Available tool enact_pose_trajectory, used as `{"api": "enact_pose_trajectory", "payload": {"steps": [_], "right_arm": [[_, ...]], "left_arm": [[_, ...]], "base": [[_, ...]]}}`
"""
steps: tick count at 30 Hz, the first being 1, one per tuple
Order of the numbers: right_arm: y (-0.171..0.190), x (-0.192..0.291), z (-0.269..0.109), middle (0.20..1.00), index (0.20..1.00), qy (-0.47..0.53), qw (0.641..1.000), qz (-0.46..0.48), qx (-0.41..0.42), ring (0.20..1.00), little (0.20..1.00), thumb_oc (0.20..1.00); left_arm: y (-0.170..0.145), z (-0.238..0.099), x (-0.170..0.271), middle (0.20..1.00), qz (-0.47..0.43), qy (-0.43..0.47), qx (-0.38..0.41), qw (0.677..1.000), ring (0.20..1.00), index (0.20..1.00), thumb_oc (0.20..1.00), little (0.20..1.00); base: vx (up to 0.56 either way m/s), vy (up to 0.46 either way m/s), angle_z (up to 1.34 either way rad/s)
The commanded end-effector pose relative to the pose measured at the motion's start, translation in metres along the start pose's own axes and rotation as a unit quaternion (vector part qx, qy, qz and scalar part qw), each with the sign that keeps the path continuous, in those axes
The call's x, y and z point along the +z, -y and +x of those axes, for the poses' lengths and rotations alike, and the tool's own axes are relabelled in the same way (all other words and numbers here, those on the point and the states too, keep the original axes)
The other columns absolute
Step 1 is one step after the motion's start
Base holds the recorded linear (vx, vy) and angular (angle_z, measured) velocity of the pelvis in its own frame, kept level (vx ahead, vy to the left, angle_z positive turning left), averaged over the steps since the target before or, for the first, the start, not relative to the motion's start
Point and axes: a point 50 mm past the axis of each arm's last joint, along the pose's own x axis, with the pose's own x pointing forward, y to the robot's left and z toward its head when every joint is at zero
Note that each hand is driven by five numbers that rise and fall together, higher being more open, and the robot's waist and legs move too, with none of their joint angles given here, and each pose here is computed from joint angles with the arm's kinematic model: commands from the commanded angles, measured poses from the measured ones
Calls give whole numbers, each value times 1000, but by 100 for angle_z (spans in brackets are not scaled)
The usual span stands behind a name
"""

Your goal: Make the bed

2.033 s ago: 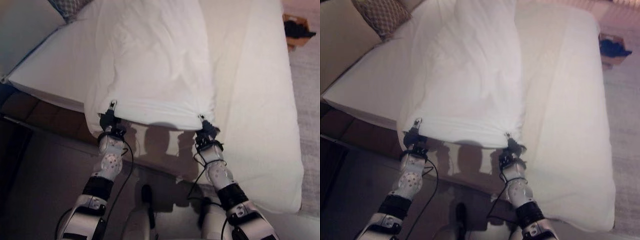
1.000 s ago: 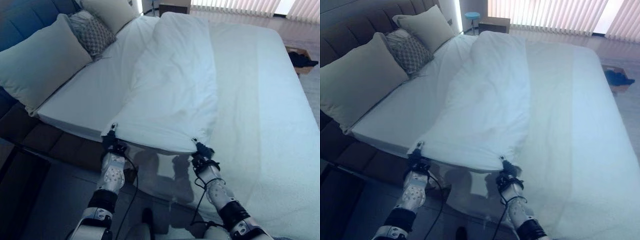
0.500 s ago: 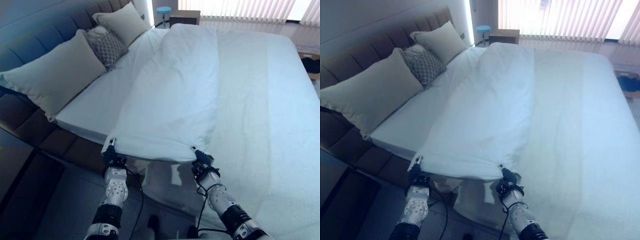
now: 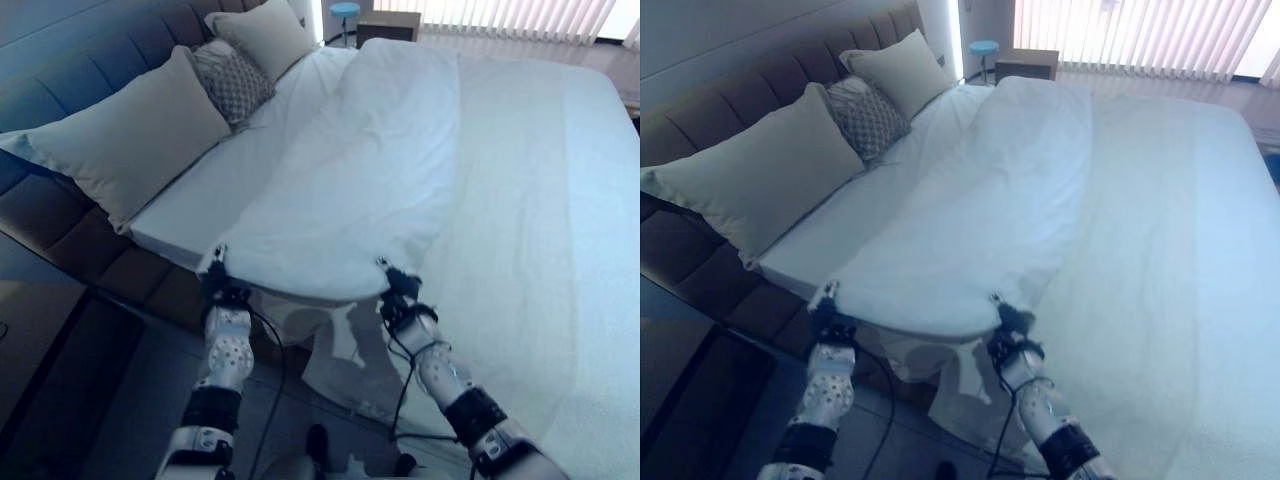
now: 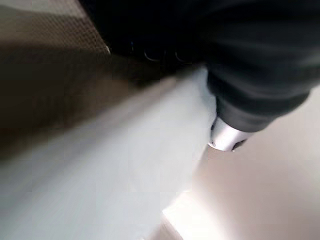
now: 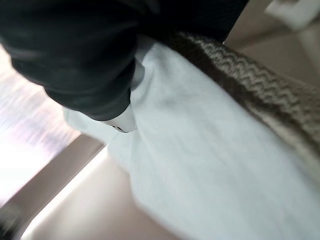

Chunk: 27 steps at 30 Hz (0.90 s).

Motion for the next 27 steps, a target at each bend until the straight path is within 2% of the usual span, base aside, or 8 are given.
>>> {"api": "enact_pose_trajectory", "payload": {"steps": [1,6,7,9,10,14,16,27], "right_arm": [[-47,29,-2,200,200,109,986,8,129,200,200,200],[-39,24,-11,200,200,102,986,3,132,200,200,200],[-20,5,-20,200,200,60,994,-1,96,200,200,200],[-8,-10,-27,200,200,27,997,-1,72,200,200,200],[24,-36,-46,200,200,-30,1000,-5,-1,200,200,200],[51,-68,-60,200,200,-115,991,-35,-67,200,200,200],[64,-95,-64,200,200,-182,977,-39,-105,200,200,200],[79,-130,-63,200,200,-278,945,-69,-159,200,200,200]], "left_arm": [[18,-7,97,200,3,242,-86,966,200,200,200,200],[4,-12,103,200,-9,264,-51,963,200,200,200,200],[-19,-16,95,200,-38,250,1,967,200,200,200,200],[-34,-18,88,200,-47,238,38,969,200,200,200,200],[-62,-21,63,200,-56,187,115,974,200,200,200,200],[-80,-26,31,200,-61,129,169,975,200,200,200,200],[-107,-27,11,200,-33,83,236,968,200,200,200,200],[-114,-16,-6,200,101,18,235,967,200,200,200,200]], "base": [[9,71,-6],[-33,30,-12],[-46,-20,14],[-93,-61,8],[-154,-101,30],[-160,-40,56],[-100,24,5],[7,186,-7]]}}
